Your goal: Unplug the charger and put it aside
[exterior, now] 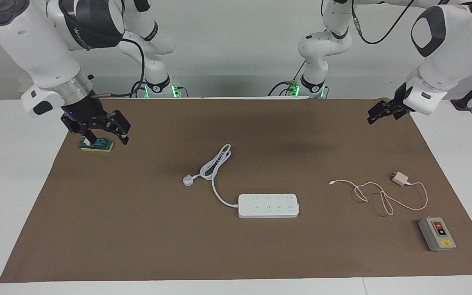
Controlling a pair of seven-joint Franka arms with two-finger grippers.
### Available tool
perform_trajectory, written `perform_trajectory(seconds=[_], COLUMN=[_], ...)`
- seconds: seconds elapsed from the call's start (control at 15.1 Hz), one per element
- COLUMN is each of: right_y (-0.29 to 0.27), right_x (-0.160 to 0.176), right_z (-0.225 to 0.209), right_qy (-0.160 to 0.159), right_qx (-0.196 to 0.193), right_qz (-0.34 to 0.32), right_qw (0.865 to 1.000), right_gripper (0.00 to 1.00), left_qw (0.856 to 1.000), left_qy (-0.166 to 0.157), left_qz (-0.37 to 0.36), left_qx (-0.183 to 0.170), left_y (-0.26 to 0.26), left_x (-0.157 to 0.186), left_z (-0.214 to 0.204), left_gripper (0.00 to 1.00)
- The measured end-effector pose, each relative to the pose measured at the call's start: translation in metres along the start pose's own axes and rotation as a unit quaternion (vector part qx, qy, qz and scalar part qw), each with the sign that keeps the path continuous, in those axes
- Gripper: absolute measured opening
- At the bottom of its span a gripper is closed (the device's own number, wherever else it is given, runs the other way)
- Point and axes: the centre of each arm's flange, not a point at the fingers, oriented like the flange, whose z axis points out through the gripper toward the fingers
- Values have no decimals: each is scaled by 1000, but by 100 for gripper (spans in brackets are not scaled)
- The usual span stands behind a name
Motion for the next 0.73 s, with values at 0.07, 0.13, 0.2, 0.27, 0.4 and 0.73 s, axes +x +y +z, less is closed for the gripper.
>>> perform_trajectory(seconds=[0.07, 0.13, 0.2, 0.27, 0.4, 0.73], right_y=[3, 5, 6, 6, 5, 2], right_x=[-10, -21, -30, -38, -48, -50], right_z=[0, 1, 4, 8, 14, 21], right_qy=[-7, -18, -29, -42, -58, -66], right_qx=[-12, -23, -31, -34, -37, -44], right_qz=[-2, -5, -10, -20, -36, -40], right_qw=[1000, 1000, 999, 998, 997, 996], right_gripper=[100, 100, 100, 100, 100, 100], left_qw=[1000, 1000, 1000, 1000, 999, 999], left_qy=[7, 10, 8, 4, 7, 16], left_qz=[11, 19, 24, 27, 30, 40], left_qx=[3, 7, 12, 15, 15, 14], left_y=[8, 17, 24, 28, 27, 22], left_x=[-7, -15, -23, -29, -33, -24], left_z=[-7, -11, -13, -15, -18, -8], left_gripper=[100, 100, 100, 100, 100, 100])
